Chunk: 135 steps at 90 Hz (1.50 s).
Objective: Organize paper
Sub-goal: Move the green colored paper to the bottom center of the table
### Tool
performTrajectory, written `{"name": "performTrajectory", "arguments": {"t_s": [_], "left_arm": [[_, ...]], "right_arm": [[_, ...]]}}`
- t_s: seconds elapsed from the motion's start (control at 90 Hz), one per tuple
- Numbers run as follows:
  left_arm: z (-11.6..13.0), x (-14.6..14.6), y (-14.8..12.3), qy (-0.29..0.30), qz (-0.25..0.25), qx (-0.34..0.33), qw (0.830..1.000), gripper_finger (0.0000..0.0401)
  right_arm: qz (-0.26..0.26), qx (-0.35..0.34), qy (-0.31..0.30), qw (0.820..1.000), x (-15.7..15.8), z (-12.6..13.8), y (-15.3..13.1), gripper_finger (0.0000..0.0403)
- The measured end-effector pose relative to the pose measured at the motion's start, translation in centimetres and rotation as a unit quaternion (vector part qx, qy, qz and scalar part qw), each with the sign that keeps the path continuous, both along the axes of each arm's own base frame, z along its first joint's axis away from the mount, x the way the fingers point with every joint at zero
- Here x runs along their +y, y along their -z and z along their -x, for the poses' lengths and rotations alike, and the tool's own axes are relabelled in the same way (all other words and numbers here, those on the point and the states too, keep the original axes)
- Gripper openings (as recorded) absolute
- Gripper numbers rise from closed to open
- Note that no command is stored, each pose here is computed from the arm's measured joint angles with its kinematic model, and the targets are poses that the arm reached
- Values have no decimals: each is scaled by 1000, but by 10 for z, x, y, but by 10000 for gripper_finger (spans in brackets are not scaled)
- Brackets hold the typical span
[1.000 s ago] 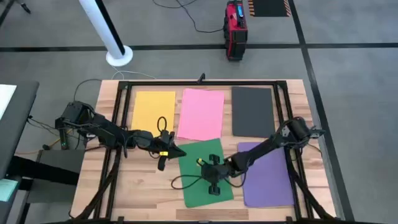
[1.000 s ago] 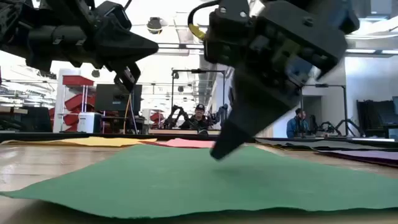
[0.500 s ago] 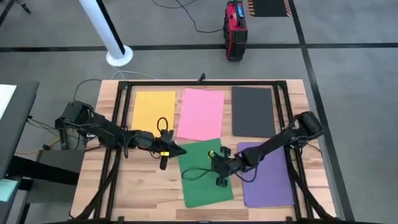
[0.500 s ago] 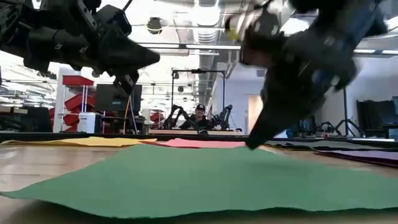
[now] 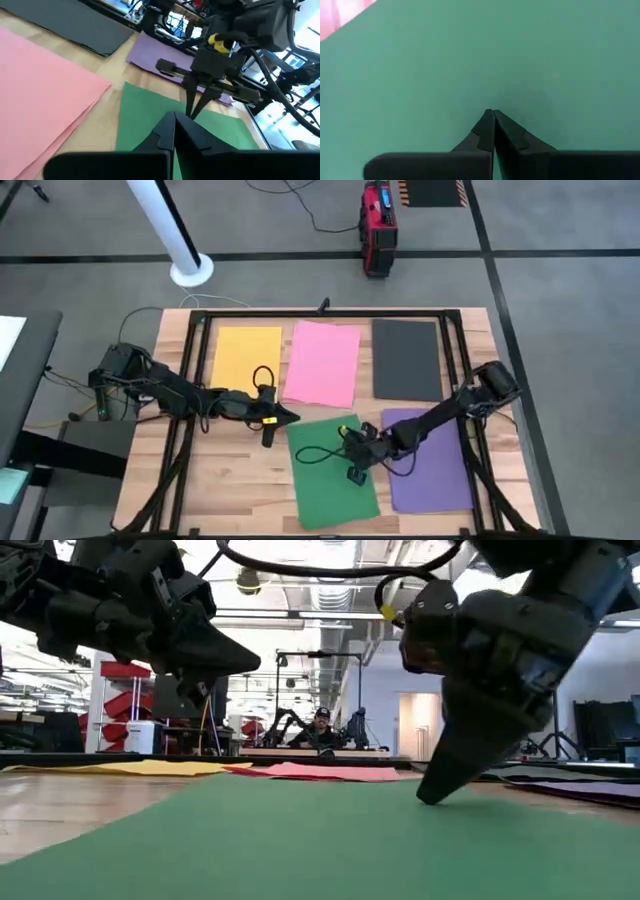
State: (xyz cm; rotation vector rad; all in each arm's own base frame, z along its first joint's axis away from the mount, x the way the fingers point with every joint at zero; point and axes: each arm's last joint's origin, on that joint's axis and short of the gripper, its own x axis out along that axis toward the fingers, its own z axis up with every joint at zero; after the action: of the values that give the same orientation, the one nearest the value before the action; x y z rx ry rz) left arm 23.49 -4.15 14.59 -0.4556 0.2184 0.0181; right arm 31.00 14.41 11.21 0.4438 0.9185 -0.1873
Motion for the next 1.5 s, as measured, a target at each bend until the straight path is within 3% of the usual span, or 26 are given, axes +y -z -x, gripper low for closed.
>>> {"name": "performTrajectory", "arguments": {"t_s": [0.6,0.767,0.922,1.1,1.356,1.5], "left_arm": [[2,0,6,5,-20,31,999,0],[2,-1,7,7,-23,39,999,0],[2,-1,7,13,-56,35,998,0],[2,-2,7,30,-20,39,999,0],[3,-2,8,36,-24,45,998,0],[2,-1,8,26,-52,43,997,0]], "right_arm": [[-4,5,76,997,-16,-3,1,0],[3,6,69,998,-20,-5,1,0],[16,5,53,998,-22,-6,1,0],[3,-6,44,999,-21,-9,0,0],[13,-8,28,1000,-25,-11,0,0],[31,-12,10,999,-29,-13,0,0]]}}
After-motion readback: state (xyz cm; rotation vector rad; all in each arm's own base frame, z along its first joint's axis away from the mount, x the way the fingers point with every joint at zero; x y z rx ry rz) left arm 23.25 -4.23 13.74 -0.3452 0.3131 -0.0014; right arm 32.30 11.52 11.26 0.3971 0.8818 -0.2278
